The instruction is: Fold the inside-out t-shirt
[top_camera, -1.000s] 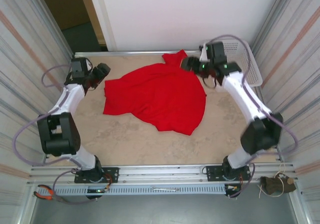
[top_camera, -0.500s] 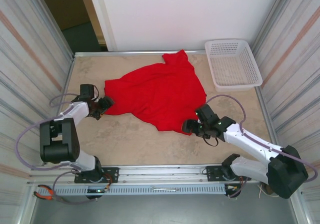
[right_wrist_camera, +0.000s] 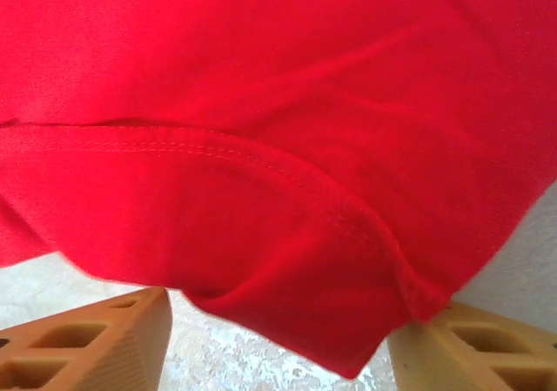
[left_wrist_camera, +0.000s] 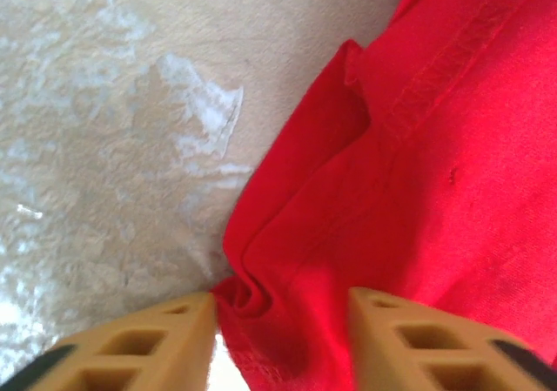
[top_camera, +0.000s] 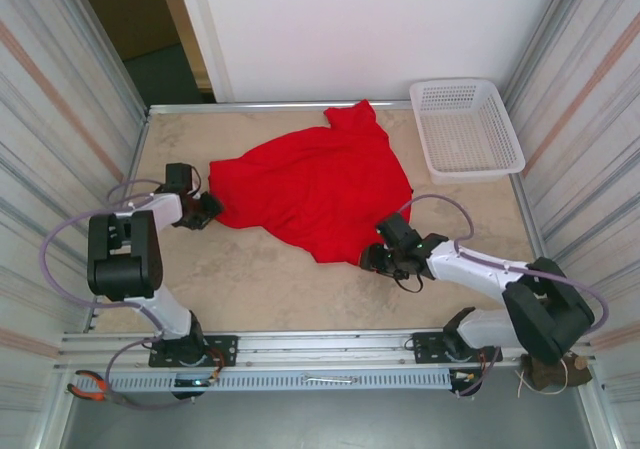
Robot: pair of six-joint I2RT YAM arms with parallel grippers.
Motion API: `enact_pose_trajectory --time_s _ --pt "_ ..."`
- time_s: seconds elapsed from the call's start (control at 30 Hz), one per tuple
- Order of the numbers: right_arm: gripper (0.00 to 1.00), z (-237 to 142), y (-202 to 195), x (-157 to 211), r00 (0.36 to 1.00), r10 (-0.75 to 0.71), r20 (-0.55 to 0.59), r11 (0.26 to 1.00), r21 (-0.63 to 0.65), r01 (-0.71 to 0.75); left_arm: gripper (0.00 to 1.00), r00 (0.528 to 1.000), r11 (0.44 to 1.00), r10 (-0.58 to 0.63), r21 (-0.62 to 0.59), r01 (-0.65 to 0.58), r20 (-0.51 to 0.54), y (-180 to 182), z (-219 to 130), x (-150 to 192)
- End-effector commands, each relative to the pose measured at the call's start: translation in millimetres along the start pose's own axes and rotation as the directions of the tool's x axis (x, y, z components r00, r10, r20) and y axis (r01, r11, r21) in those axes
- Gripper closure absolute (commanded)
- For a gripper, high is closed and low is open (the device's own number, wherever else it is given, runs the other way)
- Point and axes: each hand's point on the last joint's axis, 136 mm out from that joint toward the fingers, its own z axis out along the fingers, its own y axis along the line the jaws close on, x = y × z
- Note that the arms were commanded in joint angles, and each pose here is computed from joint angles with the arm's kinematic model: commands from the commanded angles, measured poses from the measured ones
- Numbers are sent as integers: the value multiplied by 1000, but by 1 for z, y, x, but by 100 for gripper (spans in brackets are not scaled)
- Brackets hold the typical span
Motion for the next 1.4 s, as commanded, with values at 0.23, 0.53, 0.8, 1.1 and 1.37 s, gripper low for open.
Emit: enact_pose_trajectory --time_s 0.23,0.53,0.8,1.1,1.37 --pt "100 -104 59 -65 976 -9 219 977 -206 55 100 998 986 -11 168 1 63 -39 -67 -7" --pt "100 -161 93 -199 939 98 331 935 -355 27 100 987 946 -106 317 64 118 -83 -110 -40" --pt "34 -79 102 -254 974 33 223 955 -294 35 100 994 977 -102 191 95 29 -64 -44 -49" --pt "31 -31 32 -147 992 73 106 991 -116 -61 100 997 981 -68 182 60 37 -60 -39 -48" --pt "31 19 24 -110 997 81 18 995 -53 -80 100 998 983 -48 181 38 52 -60 -45 -47"
